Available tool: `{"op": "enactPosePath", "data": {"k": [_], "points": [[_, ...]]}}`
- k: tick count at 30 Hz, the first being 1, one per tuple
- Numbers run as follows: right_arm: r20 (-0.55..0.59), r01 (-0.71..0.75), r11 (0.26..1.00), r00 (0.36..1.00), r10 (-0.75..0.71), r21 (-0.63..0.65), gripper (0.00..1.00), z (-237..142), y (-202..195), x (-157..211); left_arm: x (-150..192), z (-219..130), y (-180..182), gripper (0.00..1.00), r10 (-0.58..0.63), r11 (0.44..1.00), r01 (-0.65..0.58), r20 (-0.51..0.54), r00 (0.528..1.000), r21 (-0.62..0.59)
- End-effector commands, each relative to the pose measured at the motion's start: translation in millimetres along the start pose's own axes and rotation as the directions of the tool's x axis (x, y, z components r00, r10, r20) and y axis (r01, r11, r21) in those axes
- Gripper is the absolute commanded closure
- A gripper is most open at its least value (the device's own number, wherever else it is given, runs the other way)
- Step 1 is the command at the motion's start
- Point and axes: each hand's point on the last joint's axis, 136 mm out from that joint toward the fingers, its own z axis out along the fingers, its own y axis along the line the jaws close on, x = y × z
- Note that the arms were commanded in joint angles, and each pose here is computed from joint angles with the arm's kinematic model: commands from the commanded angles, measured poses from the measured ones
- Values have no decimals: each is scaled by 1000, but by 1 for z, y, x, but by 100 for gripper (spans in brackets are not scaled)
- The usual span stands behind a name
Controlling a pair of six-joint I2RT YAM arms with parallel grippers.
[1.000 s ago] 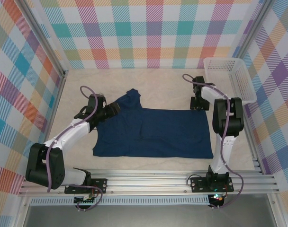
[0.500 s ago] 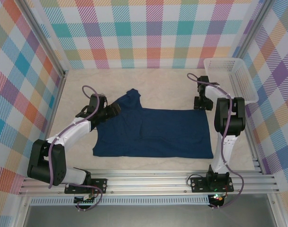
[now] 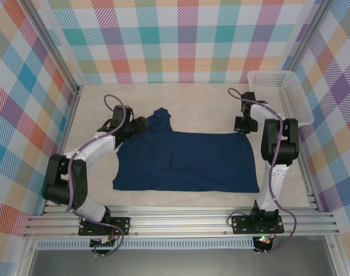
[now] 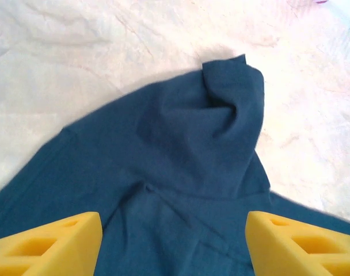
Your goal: Fold the inside-out t-shirt
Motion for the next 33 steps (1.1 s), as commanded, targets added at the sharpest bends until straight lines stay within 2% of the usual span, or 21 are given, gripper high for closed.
{"op": "enactPosePath", "data": {"k": [1, 8, 12, 17, 23, 28, 31, 33], "points": [[11, 8, 1000, 1000, -8, -7, 100, 4, -3, -3, -33, 26, -1, 33, 60, 998, -60, 41, 997, -6], [30, 22, 1000, 999, -21, -19, 100, -1, -1, -9, -40, 102, 14, 33, 174, 981, -186, -181, 968, -54], [24, 24, 999, 999, -23, -24, 100, 0, 0, -8, -33, 130, 6, 36, 230, 970, -241, -290, 929, -3], [21, 26, 999, 999, -25, -28, 100, 2, 1, -7, -12, 143, -8, 37, 319, 943, -332, -352, 880, 25], [13, 31, 999, 999, -30, -28, 100, 5, 1, -5, -4, 150, -4, 38, 349, 918, -396, -395, 850, -41], [5, 33, 999, 999, -33, -30, 100, 8, 1, -3, 7, 154, 4, 49, 355, 889, -448, -472, 807, -97], [5, 36, 999, 999, -36, -26, 100, 7, 1, -4, 11, 157, 11, 62, 343, 877, -463, -511, 788, -125], [5, 39, 999, 999, -39, -12, 100, 7, -2, -4, 6, 157, 15, 71, 340, 867, -473, -508, 791, -157]]}}
